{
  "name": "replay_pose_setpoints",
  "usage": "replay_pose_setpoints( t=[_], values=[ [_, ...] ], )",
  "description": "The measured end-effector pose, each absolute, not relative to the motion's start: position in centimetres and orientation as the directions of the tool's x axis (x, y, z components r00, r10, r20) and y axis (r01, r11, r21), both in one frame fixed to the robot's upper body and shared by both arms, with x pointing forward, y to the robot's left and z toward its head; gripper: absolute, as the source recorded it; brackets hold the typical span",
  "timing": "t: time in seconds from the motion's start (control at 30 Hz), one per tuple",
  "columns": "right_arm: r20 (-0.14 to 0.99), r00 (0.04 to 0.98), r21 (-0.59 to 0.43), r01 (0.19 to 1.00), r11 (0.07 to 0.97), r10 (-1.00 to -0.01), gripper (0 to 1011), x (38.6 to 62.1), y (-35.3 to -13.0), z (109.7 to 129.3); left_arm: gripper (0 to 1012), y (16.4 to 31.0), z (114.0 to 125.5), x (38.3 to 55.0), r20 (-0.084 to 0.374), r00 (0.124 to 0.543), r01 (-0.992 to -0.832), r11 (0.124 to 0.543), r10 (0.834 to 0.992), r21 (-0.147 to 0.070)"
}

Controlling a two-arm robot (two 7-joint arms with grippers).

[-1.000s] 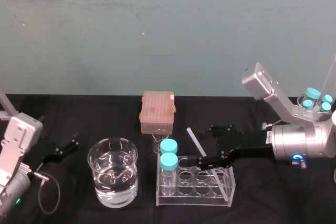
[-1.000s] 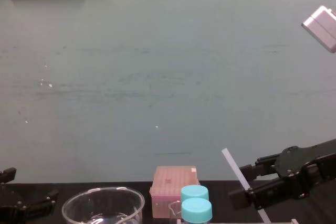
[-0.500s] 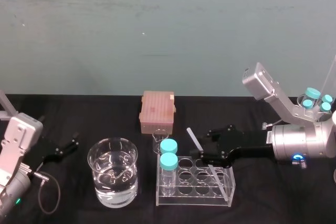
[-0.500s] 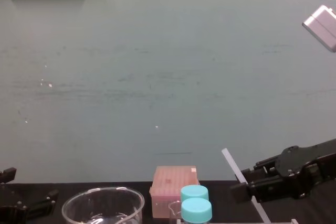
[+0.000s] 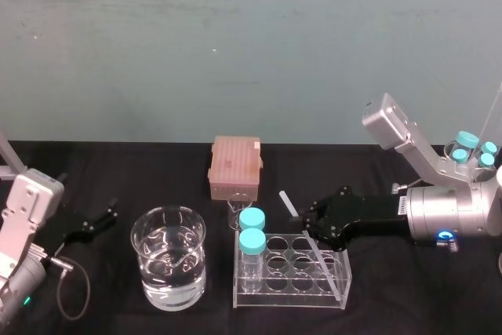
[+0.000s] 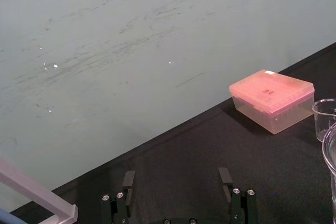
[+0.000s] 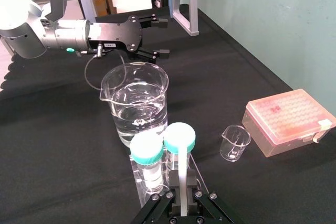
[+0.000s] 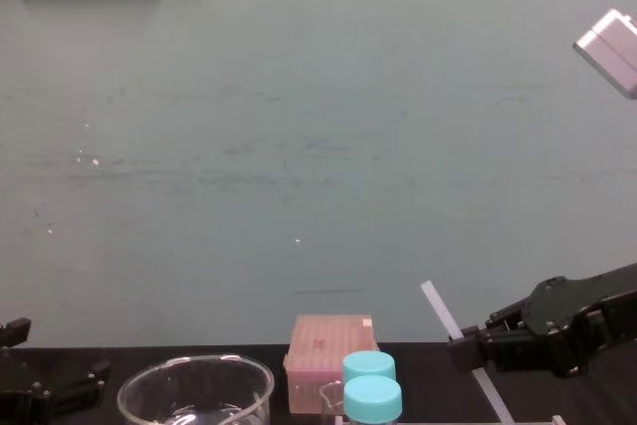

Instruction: Pick up the stirring rod with one hand, then place it down.

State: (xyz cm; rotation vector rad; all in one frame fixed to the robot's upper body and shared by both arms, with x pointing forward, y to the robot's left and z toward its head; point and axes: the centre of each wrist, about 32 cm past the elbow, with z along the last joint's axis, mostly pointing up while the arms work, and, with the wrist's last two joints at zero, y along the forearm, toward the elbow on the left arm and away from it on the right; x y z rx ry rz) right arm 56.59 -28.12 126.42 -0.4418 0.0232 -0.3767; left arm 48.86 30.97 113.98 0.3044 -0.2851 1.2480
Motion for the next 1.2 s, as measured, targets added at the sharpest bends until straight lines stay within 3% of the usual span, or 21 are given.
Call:
replay_pose_setpoints(
  t=[0.53,0.87,1.2],
  values=[
    [0.059,0.931,-0.422,0.351,0.836,-0.361,67,56.6,-28.1,126.4,1005,31.0,114.0,48.9,0.374,0.292,-0.955,0.287,0.88,0.07],
    [-0.058,0.89,-0.241,0.426,0.872,-0.452,67,55.8,-29.9,125.9,1005,31.0,114.0,48.9,0.374,0.292,-0.955,0.287,0.88,0.07],
    [-0.085,0.866,-0.112,0.484,0.868,-0.494,67,55.5,-30.7,127.7,1005,31.0,114.0,48.9,0.374,0.292,-0.955,0.287,0.88,0.07]
  ],
)
